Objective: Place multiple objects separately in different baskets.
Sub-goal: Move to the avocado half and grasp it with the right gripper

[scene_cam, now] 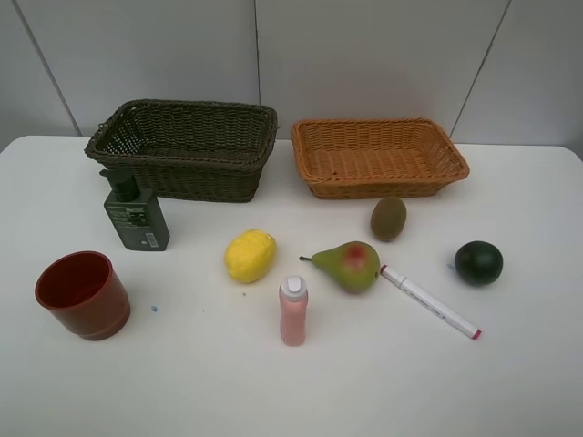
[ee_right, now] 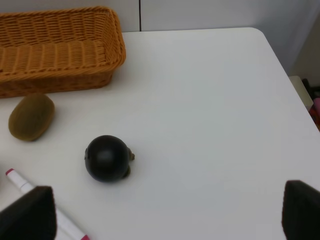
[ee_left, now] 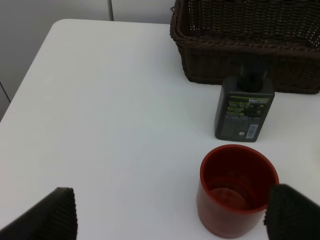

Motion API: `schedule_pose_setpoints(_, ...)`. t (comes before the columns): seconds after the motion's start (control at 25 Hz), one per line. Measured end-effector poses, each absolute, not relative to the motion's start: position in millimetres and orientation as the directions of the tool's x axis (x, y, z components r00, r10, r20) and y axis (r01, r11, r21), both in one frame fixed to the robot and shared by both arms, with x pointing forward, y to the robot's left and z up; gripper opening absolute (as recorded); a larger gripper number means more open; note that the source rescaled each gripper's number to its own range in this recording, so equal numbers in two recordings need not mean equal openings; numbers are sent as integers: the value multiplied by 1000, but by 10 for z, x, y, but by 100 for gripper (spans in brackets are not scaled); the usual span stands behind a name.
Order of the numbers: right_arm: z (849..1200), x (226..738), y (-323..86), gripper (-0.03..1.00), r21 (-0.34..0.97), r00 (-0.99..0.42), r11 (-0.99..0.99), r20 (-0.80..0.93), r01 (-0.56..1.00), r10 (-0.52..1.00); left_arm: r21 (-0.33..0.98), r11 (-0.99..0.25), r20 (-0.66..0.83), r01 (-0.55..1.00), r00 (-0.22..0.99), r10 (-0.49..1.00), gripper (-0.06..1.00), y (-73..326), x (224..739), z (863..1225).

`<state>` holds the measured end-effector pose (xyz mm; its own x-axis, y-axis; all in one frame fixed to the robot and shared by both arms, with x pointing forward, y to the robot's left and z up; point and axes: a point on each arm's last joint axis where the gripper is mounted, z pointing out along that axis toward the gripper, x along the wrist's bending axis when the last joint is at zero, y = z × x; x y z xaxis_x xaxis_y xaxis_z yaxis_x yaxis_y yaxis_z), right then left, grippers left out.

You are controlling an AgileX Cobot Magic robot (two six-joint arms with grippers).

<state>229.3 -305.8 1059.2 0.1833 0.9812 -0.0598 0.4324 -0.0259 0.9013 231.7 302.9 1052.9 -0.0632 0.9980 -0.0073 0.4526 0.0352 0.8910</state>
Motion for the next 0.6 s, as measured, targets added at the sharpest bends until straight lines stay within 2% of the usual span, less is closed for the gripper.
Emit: schedule_pose_setpoints(0.6,10592,2293,-3058,98,901,183,-26,-60,432,981,891,35,-7,453,-63,998,97,3029,2317,10529)
